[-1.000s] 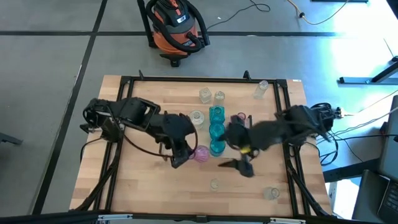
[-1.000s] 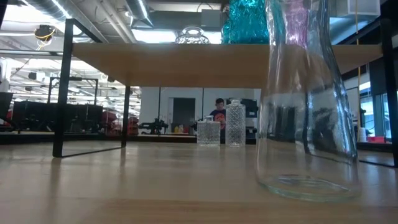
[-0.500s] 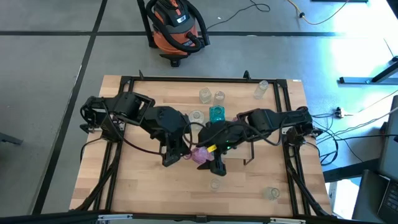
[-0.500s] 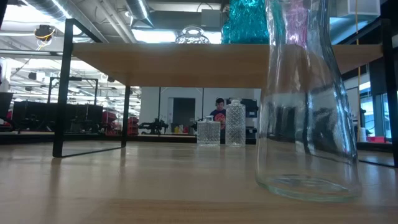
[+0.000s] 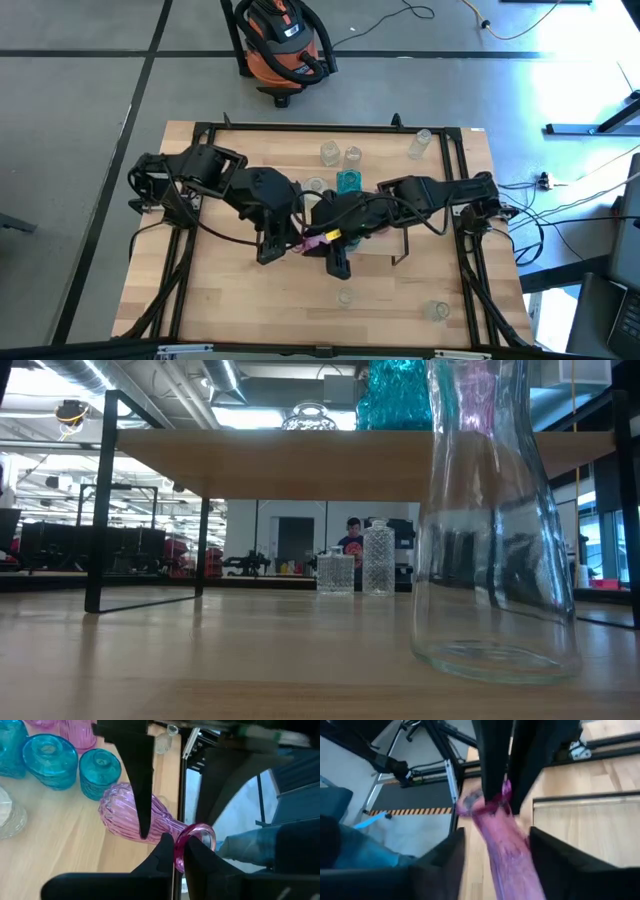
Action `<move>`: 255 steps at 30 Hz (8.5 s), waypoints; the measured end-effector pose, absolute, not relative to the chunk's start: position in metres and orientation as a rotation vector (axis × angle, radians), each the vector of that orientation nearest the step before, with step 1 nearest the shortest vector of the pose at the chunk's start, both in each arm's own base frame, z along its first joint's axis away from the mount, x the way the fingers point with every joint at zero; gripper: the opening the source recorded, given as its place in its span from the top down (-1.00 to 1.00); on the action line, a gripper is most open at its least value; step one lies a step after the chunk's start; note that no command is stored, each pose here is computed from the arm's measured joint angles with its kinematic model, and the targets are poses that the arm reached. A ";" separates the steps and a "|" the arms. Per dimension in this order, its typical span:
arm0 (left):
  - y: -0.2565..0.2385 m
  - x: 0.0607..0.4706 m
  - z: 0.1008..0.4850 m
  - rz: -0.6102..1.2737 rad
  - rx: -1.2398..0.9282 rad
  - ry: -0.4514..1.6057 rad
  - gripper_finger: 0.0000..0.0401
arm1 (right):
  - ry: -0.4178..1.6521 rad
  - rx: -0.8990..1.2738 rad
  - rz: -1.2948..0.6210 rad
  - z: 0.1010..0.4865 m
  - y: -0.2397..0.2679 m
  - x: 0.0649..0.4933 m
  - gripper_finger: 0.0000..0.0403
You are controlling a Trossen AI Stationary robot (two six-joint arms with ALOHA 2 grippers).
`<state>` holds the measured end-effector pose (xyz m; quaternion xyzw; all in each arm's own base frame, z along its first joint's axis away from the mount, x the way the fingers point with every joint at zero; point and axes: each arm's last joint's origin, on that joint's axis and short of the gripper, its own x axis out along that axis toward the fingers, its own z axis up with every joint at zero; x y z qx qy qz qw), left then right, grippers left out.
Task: Sort vases onto shelf
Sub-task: Put the pink vase on the shelf
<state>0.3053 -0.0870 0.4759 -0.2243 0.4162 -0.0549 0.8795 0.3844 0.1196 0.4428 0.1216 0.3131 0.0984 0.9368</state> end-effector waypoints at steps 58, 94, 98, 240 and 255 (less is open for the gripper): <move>-0.061 0.295 0.491 -0.176 -0.438 0.793 0.70 | 0.513 0.142 0.224 0.449 0.120 0.394 0.41; -0.059 0.292 0.490 -0.153 -0.371 0.802 0.94 | 0.506 0.178 0.194 0.449 0.109 0.399 0.31; -0.059 0.289 0.491 -0.185 -0.357 0.809 0.94 | 0.498 0.189 0.197 0.449 0.109 0.399 0.05; -0.072 0.307 0.499 -0.043 -0.226 0.590 0.22 | 0.298 0.325 -0.834 0.305 0.176 0.213 0.40; -0.071 0.309 0.501 -0.025 -0.239 0.558 0.22 | 0.343 0.293 -0.832 0.296 0.180 0.226 0.40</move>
